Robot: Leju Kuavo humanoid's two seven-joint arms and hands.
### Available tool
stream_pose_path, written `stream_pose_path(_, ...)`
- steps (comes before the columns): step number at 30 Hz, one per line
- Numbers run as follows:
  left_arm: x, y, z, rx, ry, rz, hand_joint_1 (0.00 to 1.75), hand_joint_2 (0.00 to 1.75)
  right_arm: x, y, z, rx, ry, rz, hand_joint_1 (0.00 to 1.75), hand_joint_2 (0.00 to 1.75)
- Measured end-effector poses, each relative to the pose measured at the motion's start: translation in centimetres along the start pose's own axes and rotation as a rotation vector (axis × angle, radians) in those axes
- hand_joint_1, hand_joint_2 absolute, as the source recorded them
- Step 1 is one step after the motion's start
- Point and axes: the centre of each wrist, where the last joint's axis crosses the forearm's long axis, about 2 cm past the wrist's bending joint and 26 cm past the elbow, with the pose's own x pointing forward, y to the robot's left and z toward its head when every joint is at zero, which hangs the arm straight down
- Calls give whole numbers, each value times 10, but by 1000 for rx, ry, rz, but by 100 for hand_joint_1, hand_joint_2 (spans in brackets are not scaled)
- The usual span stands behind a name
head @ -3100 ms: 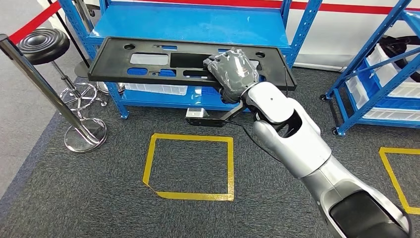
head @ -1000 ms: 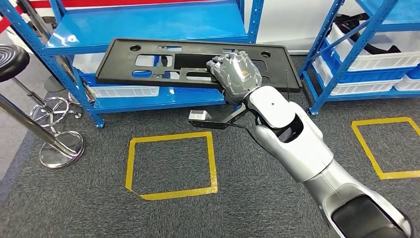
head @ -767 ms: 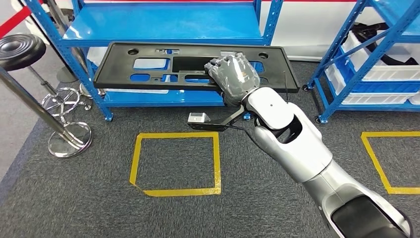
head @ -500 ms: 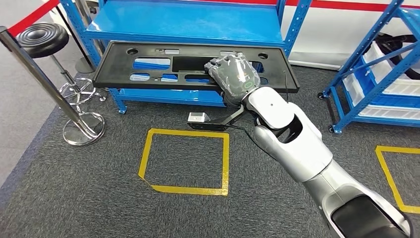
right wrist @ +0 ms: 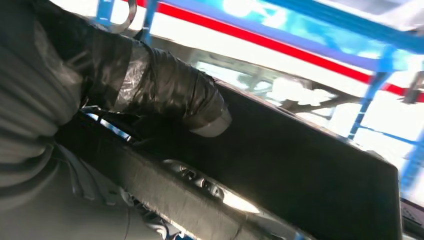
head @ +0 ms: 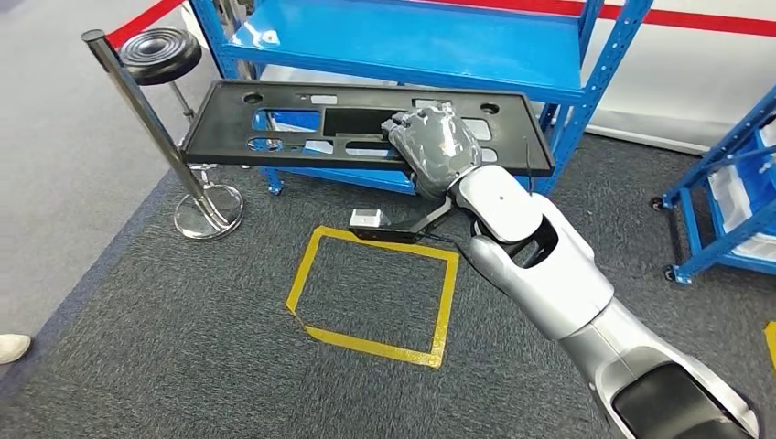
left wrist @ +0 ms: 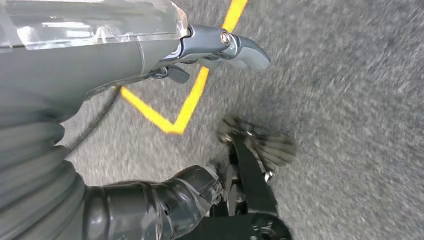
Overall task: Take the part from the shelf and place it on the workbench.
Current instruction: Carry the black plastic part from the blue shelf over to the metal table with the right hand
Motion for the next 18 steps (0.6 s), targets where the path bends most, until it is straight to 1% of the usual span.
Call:
stream_pose_path(14,-1,1,0,11,7,0,0,175,2,-3,-3,-11,-6,7,175,175)
stream_pose_path(18,1,0,0,11,2,1,0,175,4,2,0,2,-1,5,175,175)
